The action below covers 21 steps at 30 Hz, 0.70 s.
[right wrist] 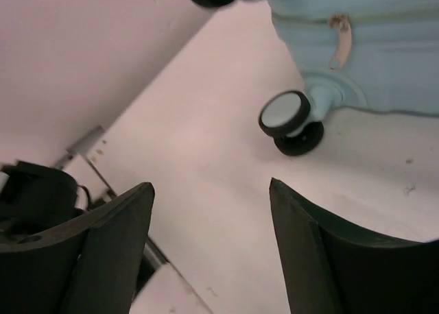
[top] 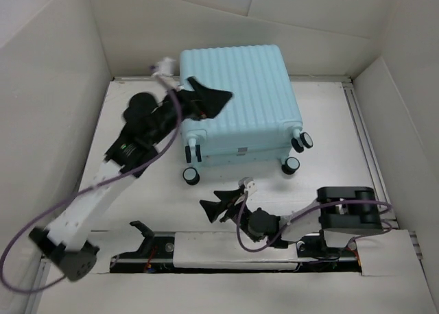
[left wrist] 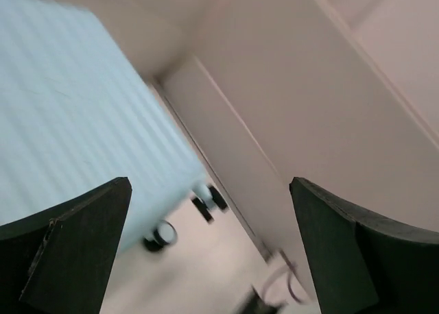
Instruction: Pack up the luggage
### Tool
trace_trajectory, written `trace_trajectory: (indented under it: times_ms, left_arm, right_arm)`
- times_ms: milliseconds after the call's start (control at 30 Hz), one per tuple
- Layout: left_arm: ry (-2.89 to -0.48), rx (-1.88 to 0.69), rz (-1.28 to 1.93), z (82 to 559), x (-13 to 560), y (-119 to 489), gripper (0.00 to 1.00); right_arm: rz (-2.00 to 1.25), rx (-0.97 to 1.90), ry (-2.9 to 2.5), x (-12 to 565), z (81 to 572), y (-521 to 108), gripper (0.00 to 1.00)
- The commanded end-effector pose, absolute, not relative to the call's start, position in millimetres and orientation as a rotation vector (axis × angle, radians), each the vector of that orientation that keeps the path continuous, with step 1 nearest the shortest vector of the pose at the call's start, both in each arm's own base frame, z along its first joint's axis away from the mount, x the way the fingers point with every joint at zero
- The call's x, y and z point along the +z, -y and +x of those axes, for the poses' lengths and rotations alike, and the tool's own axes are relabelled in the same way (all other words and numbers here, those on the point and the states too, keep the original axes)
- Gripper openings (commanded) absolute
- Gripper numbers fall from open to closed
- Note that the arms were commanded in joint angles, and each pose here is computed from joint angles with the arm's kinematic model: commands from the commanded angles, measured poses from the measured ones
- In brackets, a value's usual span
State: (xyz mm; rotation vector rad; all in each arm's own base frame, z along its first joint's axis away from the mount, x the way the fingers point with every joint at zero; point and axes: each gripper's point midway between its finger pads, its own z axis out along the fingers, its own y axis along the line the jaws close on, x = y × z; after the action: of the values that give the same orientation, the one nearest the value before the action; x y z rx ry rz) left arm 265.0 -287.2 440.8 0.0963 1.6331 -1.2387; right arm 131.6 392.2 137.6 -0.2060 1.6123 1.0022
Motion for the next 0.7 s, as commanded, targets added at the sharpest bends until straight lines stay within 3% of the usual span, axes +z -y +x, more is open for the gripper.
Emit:
trace_trajectory:
  times_ms: [0, 67, 167, 233, 333, 467, 667]
  left_arm:
    - [-1.656, -0.970, -0.035, 262, 401, 220, 1.00]
    - [-1.693, -0.881, -0.090, 244, 380, 189, 0.93]
    - [-1.813, -0.703, -0.198, 239, 298, 155, 0.82]
    - [-1.862, -0.635, -0.254, 231, 251, 138, 0.82]
    - [-1.888, -0.724, -0.221, 222, 228, 152, 0.88]
    - [-1.921, -0.786, -0.182, 224, 222, 170, 0.92]
    - [-1.944, -0.776, -0.139, 239, 213, 193, 0.90]
  right_arm:
    - [-0.156, 1.021, -1.599, 169, 131, -387, 0.75]
    - [-0.163, 0.978, -1.630, 174, 131, -384, 0.75]
    - [-0.159, 0.864, -1.710, 179, 137, -366, 0.75]
    - [-0.173, 0.798, -1.740, 183, 139, -347, 0.73]
    - [-0.143, 0.725, -1.779, 193, 144, -320, 0.70]
    - [-0.095, 0.740, -1.798, 208, 147, -290, 0.75]
    - [-0.093, 0.817, -1.805, 200, 140, -270, 0.76]
